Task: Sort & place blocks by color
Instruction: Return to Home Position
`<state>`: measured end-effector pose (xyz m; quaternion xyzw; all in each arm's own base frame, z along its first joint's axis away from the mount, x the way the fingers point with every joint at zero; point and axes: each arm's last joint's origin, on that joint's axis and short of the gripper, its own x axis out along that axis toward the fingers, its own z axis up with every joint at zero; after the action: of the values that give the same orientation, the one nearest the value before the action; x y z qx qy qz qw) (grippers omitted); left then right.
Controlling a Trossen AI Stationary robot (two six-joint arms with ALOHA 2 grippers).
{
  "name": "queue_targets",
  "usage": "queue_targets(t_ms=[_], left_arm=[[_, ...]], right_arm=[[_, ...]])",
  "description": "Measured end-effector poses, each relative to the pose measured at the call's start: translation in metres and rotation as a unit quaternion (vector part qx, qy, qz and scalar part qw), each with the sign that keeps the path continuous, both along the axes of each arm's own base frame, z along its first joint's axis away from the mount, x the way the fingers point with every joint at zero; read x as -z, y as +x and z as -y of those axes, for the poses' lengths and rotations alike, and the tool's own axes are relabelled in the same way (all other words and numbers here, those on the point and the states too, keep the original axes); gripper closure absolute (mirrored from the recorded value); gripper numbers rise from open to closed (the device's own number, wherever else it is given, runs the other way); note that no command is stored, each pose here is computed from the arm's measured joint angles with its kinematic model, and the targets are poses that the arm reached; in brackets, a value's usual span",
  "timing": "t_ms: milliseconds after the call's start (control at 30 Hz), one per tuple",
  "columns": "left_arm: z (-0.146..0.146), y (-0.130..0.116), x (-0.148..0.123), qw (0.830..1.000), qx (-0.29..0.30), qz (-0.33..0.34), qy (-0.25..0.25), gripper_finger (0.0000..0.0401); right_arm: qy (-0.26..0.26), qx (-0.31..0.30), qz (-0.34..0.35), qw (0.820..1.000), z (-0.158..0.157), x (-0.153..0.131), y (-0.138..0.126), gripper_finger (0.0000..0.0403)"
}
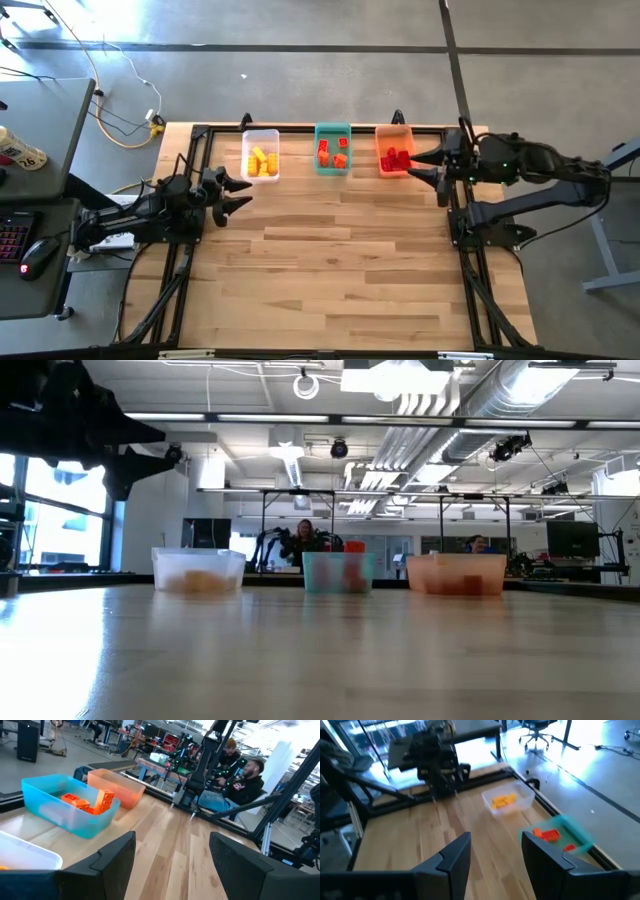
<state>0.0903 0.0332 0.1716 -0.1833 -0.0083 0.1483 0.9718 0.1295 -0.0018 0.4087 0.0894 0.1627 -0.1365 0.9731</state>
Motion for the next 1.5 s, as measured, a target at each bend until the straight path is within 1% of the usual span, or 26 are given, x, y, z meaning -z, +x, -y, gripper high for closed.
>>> queue_targets(t_ms=[167,233,300,467,533,667,867,1067,1233,1367,1500], left_arm=[[0.0,0.0,0.0,1.0,-0.001,-0.001,0.0,0.0158],[0.0,0.0,0.0,1.0,-0.001,-0.001,0.0,0.0158],[0.0,0.0,0.0,1.0,-0.001,-0.001,0.0,0.0158],[0.0,0.0,0.0,1.0,-0.001,-0.001,0.0,0.0158],[0.0,0.0,0.0,1.0,-0.001,-0.001,0.0,0.0158],[0.0,0.0,0.0,1.0,-0.001,-0.001,0.0,0.0158],[0.0,0.0,0.0,1.0,-0.001,-0.001,0.0,0.0158],[0.0,0.0,0.0,1.0,-0.001,-0.001,0.0,0.0158],[0.0,0.0,0.0,1.0,-0.001,-0.001,0.0,0.0158],[0.0,0.0,0.0,1.0,-0.001,-0.001,0.0,0.0158],[0.0,0.0,0.0,1.0,-0.001,-0.001,0.0,0.0158]], right_arm=[[-0.004,0.002,-0.027,1.0,0.001,0.006,-0.018,0.0242],[-0.002,0.01,-0.013,1.0,0.002,0.019,-0.024,0.0242],[0.012,0.016,0.016,1.0,0.002,0.038,-0.026,0.0242],[0.033,0.003,0.079,0.996,0.001,0.083,-0.029,0.0242],[0.04,0.002,0.096,0.995,0.001,0.097,-0.031,0.0242],[0.046,-0.02,0.127,0.991,0.0,0.121,-0.033,0.0242],[0.053,-0.032,0.14,0.988,-0.001,0.155,-0.033,0.0242],[0.085,-0.023,0.131,0.987,-0.001,0.187,-0.034,0.0242],[0.105,-0.018,0.14,0.984,-0.001,0.211,-0.034,0.0242],[0.119,-0.017,0.16,0.98,-0.001,0.227,-0.034,0.0242],[0.125,-0.017,0.174,0.977,-0.001,0.236,-0.035,0.0242]])
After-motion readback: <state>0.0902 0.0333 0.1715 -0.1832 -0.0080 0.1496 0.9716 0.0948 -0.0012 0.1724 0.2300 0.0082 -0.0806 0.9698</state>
